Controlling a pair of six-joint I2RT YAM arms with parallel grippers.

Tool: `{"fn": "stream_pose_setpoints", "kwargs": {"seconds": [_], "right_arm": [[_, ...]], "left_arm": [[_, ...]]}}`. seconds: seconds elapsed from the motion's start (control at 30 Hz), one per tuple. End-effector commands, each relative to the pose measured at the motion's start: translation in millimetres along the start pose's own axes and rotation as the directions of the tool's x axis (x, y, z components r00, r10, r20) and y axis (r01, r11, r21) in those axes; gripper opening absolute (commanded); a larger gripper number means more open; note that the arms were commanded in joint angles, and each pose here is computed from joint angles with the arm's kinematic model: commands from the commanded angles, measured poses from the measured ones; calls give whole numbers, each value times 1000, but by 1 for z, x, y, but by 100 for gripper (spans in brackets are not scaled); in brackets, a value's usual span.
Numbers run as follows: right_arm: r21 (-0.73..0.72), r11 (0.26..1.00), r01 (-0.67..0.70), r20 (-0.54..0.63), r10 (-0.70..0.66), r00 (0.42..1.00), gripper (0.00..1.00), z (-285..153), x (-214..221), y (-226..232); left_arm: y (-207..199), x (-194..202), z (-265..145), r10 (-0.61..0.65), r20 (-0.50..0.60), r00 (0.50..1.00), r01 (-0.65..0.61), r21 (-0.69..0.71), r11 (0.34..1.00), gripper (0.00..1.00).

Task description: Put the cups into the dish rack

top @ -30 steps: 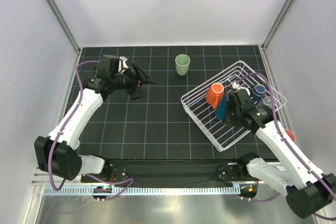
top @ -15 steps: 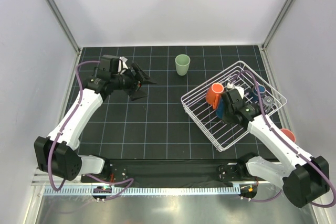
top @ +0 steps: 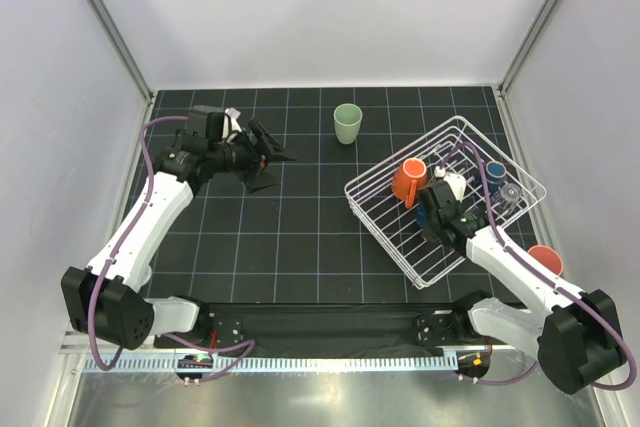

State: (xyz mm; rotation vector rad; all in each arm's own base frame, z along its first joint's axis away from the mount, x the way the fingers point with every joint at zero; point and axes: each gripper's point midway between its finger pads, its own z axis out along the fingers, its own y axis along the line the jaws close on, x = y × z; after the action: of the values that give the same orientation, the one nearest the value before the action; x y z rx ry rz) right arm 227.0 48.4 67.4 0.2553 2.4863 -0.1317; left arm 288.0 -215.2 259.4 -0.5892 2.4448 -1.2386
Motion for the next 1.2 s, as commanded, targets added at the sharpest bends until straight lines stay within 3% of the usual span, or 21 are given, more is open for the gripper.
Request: {"fn": "stream_pose_setpoints", "kwargs": {"seconds": [0.0, 0.2, 0.5, 0.87, 1.0, 1.13, 1.17], "right_arm": [[-32, 995, -96, 162, 100, 982, 4, 2, -39, 11], [-27, 992, -124, 147, 126, 981, 10, 10, -34, 13], [11, 990, -137, 73, 136, 988, 45, 10, -12, 4], [-27, 987, -158, 67, 159, 985, 51, -21, -31, 9], [-48, 990, -134, 67, 137, 988, 57, -43, -43, 8], [-46, 994, -96, 70, 100, 993, 65, -68, -53, 1], [-53, 994, -90, 76, 94, 993, 66, -72, -55, 0]], "left_arm": [[-17, -1, -14, 40, 27, 999, -41, 43, 998, 76], [-16, -1, -15, 42, 29, 999, -44, 43, 998, 77], [-15, 0, -14, 42, 24, 999, -43, 40, 998, 77], [-7, -3, -18, 72, 55, 996, -72, -5, 997, 77], [20, -15, -27, 125, 109, 986, -104, -186, 977, 76], [78, -34, -55, 149, 185, 971, -36, -505, 862, 77], [97, -50, -68, 175, 250, 952, 9, -597, 802, 79]]}}
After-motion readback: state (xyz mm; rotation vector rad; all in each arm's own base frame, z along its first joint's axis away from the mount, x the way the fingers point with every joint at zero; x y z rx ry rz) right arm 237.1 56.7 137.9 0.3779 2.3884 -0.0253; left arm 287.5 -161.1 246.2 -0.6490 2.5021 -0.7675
